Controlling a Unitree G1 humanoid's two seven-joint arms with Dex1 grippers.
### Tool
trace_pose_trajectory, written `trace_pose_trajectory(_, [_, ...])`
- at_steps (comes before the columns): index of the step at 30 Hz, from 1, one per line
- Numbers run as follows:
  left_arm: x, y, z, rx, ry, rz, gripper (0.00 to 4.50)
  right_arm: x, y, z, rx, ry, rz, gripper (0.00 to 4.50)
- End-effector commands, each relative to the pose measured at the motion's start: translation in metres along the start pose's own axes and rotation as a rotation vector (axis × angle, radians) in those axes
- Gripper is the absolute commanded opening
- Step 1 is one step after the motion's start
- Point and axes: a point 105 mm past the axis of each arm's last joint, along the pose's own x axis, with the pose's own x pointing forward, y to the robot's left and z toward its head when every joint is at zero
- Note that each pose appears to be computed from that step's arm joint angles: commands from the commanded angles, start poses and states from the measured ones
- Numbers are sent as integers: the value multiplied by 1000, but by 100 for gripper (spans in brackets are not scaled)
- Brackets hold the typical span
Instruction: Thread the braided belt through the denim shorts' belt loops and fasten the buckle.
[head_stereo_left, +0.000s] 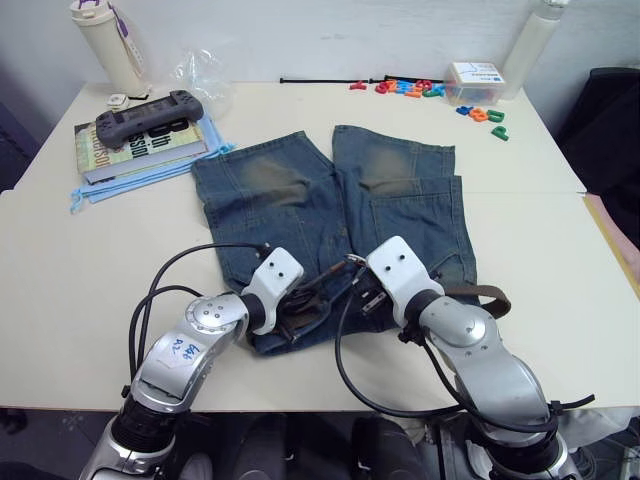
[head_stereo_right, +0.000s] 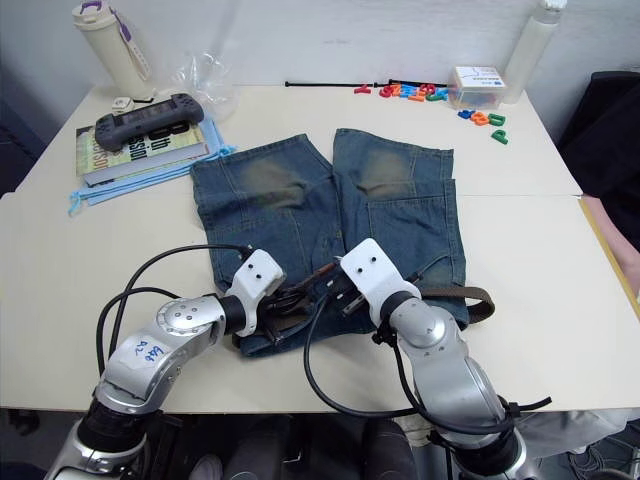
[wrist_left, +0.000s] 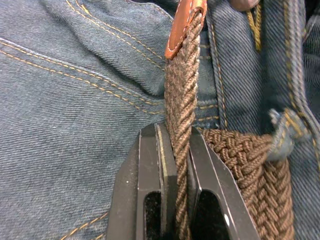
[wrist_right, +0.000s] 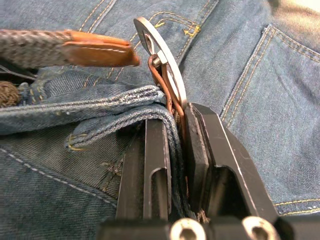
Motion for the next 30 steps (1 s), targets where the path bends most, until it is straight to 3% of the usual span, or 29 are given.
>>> trace_pose_trajectory(1, [2,-4,10,16,-34,-8,0,-8,1,11,-22,-49,0,5])
trace_pose_trajectory(14, [17,-24,35,77,-134,-120,0,-9,20,5,-112,-27,115,5])
trace_pose_trajectory(23, [23,-28,59,11,-283,-126,0,-12,28,0,-217,-22,176,5])
trace_pose_trajectory(28, [22,-30,57,-22,-305,-142,0,-13,31,-1,-219,-23,199,5])
trace_pose_trajectory(30, [22,-30,56,-21,-303,-143,0,-13,30,0,-215,-25,194,108])
